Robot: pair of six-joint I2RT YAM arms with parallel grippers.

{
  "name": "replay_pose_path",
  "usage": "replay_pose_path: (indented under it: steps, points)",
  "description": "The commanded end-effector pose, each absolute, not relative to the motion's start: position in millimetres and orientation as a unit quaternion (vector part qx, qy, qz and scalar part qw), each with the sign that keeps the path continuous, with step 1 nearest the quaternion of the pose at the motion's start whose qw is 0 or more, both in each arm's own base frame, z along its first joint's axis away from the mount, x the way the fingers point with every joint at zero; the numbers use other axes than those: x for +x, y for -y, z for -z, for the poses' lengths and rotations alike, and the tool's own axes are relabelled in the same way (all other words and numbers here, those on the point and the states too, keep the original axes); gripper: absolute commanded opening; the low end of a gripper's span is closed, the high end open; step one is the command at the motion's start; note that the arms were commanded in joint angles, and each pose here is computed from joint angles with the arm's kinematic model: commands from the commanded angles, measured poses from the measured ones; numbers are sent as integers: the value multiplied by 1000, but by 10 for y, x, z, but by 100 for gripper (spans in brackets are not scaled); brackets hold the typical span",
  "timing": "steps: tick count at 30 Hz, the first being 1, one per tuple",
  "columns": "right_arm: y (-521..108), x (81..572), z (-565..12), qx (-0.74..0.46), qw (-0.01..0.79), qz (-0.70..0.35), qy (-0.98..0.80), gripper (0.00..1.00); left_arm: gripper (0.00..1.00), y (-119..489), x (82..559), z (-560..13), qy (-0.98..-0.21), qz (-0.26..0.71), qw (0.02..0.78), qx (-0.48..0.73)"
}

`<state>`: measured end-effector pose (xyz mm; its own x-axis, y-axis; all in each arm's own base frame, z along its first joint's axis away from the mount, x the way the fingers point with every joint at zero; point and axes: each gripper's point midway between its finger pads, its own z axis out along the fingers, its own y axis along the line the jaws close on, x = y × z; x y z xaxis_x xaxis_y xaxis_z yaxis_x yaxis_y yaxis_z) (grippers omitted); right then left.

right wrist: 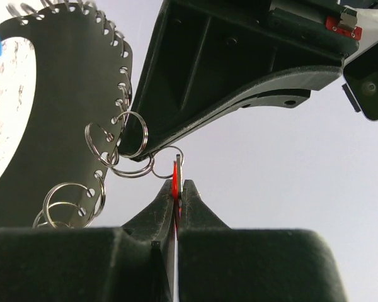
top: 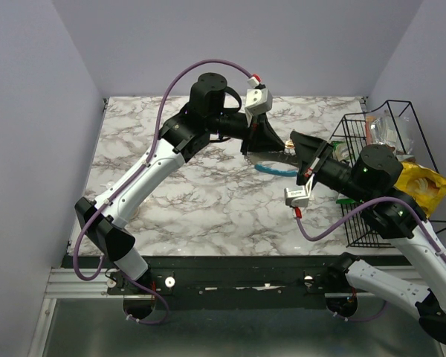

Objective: Remove the keys from the keyring

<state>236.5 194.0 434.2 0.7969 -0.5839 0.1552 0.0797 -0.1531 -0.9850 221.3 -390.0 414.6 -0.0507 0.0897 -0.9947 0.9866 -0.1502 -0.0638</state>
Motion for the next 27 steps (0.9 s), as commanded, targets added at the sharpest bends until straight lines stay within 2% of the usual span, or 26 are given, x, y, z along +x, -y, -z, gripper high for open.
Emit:
replay_pose_path:
  steps: [1, 8, 27]
  points:
    - [-1886, 2252, -4701, -678, 663, 273, -164, 1, 9, 3915, 2237, -4193, -492, 523, 433, 545]
    - [-1860, 2246, -4727, -673, 666, 274, -169, 1, 0, 3889, 2194, -4207, -488, 524, 432, 548]
    - [-1839, 2234, -4585, -681, 659, 264, -181, 1, 0, 3735, 2102, -4536, -460, 597, 412, 512]
